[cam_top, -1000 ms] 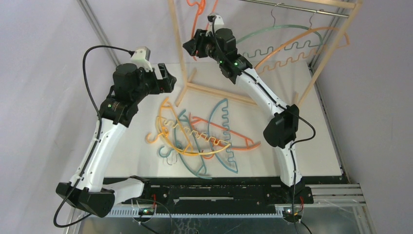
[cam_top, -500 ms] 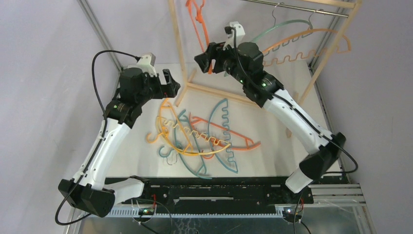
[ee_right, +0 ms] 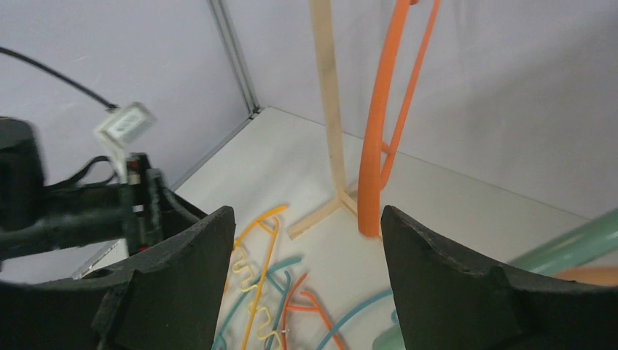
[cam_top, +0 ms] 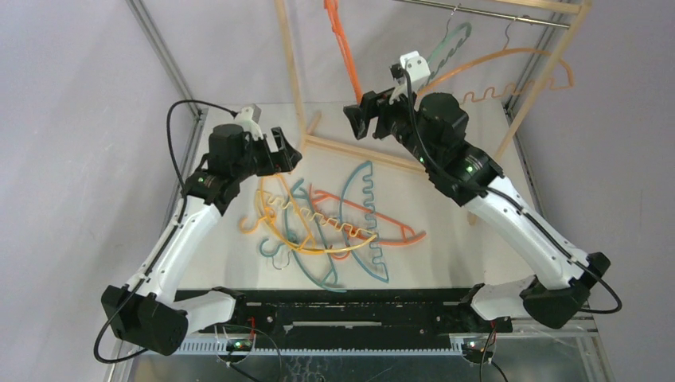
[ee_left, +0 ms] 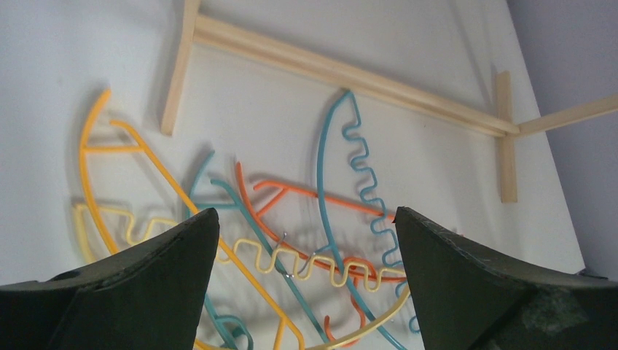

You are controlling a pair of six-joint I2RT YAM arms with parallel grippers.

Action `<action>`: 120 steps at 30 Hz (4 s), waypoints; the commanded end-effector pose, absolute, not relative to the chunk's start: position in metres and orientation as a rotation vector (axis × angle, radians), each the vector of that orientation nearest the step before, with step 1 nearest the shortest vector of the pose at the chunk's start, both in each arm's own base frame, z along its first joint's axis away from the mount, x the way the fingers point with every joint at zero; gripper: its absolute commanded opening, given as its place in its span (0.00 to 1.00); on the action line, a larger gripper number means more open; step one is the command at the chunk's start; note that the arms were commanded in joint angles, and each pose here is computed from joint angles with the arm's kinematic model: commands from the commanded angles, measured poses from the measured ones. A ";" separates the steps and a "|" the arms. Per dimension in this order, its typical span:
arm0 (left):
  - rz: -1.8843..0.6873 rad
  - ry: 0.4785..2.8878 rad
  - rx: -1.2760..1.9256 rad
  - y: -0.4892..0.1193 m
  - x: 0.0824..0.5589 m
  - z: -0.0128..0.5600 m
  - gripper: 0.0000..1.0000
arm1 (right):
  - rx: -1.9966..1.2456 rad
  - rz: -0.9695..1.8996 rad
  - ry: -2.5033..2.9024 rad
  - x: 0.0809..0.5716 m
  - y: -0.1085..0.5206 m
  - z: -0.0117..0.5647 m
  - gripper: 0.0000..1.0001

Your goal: Organize the hangers

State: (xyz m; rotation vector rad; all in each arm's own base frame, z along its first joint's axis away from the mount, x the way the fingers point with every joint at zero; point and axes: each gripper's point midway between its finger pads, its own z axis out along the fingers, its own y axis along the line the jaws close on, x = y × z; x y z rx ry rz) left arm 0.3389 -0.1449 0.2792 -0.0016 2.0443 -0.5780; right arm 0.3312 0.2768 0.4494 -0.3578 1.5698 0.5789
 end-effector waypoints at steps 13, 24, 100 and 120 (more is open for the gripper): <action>-0.621 2.234 -0.567 -0.116 0.268 0.170 0.82 | -0.619 0.609 1.628 0.258 0.274 0.412 0.80; -0.606 2.215 -0.857 -0.106 0.261 0.109 0.67 | -0.809 0.744 1.775 0.231 0.303 0.346 0.79; -0.462 2.204 -0.783 -0.060 0.304 0.120 0.00 | -1.084 0.925 1.965 0.218 0.339 0.274 0.64; -0.640 2.147 -0.597 -0.091 0.323 0.200 0.00 | -1.379 1.012 1.971 0.180 0.427 0.252 0.65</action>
